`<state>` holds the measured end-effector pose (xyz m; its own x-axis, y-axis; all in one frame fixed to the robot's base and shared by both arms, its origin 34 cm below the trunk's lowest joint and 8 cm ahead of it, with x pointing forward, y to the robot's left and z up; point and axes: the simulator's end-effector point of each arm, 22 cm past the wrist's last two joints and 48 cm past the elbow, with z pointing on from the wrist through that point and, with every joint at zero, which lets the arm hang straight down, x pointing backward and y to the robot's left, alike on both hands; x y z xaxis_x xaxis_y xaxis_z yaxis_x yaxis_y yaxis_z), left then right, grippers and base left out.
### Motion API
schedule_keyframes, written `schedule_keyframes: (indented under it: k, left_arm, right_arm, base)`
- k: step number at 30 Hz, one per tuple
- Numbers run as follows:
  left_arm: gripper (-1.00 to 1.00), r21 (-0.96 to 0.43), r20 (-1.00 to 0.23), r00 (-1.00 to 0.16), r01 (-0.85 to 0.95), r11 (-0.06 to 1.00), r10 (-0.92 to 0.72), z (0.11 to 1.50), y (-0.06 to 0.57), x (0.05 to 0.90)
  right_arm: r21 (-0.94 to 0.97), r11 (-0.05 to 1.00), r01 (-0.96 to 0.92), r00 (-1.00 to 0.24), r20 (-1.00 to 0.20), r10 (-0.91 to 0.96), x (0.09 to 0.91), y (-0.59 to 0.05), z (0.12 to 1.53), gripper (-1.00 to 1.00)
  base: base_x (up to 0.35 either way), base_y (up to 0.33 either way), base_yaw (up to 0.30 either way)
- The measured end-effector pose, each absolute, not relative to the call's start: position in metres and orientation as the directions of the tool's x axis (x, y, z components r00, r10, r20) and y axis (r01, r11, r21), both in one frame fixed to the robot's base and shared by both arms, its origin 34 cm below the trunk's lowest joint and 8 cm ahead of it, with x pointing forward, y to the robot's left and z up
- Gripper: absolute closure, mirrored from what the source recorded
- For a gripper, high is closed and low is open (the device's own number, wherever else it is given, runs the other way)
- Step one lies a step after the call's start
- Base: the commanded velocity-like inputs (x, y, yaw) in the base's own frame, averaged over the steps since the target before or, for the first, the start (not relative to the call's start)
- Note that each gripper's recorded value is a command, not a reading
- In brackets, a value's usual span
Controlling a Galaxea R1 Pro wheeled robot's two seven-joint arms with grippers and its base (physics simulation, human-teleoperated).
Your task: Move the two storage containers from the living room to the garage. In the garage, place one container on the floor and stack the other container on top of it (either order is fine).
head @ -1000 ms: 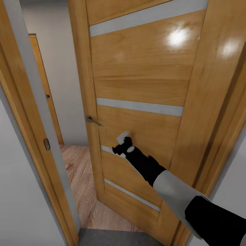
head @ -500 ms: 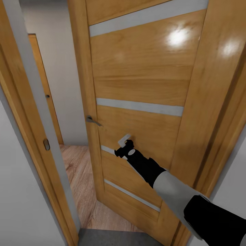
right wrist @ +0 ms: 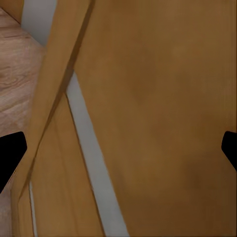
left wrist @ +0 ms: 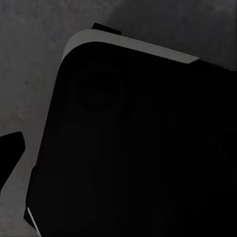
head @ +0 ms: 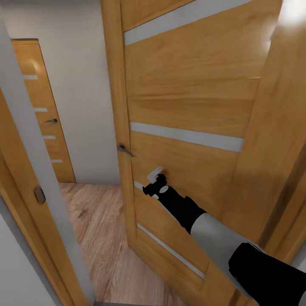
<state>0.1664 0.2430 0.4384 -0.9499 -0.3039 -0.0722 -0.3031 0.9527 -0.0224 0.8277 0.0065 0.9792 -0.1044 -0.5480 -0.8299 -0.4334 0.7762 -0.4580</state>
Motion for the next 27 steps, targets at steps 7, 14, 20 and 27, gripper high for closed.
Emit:
schedule_keyframes:
  k: [7, 14, 20, 27]
  left_arm:
    - [-1.00, -0.022, -0.072, -0.950, -0.304, 0.952, -0.305, 0.438, 0.243, 0.166]
    - [-1.00, -0.022, -0.072, -0.949, -0.305, 0.952, -0.305, 0.438, 0.243, 0.166]
    - [-1.00, -0.022, -0.072, -0.949, -0.305, 0.952, -0.306, 0.438, 0.243, 0.166]
    - [-1.00, -0.022, -0.072, -0.949, -0.305, 0.952, -0.306, 0.438, 0.243, 0.166]
  right_arm:
    - [-0.456, 0.781, -0.426, -0.109, -0.831, -0.545, 0.829, 0.004, 0.980, -1.00]
    - [-0.476, 0.798, -0.369, -0.110, -0.831, -0.546, 0.834, -0.007, 0.986, -1.00]
    - [-0.506, 0.801, -0.321, -0.102, -0.822, -0.560, 0.838, -0.015, 0.991, -1.00]
    - [-0.517, 0.797, -0.312, -0.095, -0.818, -0.568, 0.838, -0.015, 0.993, -1.00]
  base:
    - [0.291, 0.000, 0.000]
    - [0.251, 0.000, 0.000]
    - [0.233, 0.000, 0.000]
    - [0.226, 0.000, 0.000]
